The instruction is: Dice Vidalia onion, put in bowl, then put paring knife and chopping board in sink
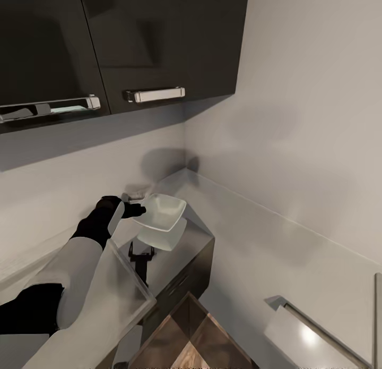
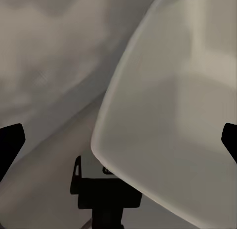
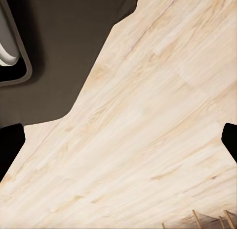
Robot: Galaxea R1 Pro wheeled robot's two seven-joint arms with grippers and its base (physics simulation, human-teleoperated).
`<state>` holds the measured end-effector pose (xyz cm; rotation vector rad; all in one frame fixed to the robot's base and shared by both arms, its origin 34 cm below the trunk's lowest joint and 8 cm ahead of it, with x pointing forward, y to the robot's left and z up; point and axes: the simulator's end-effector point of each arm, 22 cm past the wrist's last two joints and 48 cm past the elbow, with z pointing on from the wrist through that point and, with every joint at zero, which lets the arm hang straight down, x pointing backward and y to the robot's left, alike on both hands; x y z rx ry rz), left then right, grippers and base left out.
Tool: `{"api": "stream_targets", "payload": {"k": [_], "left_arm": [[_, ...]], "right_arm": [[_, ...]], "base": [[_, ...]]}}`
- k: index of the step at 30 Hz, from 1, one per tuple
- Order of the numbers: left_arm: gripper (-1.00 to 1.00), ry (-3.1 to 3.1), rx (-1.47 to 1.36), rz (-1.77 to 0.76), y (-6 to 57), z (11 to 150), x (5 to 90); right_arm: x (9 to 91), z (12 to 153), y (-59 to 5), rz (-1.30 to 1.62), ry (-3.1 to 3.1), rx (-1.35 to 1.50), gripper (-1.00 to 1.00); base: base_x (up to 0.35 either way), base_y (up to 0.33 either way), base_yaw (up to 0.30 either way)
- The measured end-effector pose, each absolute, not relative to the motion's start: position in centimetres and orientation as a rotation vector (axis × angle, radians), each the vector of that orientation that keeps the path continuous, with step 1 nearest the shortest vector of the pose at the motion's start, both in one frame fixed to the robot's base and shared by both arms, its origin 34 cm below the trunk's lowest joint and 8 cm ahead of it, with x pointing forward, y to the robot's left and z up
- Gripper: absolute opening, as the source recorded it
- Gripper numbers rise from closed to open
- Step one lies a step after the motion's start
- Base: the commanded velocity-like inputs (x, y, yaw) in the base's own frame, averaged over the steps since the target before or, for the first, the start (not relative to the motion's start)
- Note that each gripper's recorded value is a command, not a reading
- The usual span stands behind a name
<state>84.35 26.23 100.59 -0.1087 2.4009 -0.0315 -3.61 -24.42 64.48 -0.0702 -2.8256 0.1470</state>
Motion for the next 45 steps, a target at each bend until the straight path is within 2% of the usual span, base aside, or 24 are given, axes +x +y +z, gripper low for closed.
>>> {"api": "stream_targets", "payload": {"k": [45], "left_arm": [[1.00, 2.475, -0.113, -0.025, 26.4, 95.2, 84.1]], "right_arm": [[-6.2, 65.6, -24.3, 0.145, -2.753, -0.064, 1.00]], "base": [[0.000, 0.000, 0.000]]}}
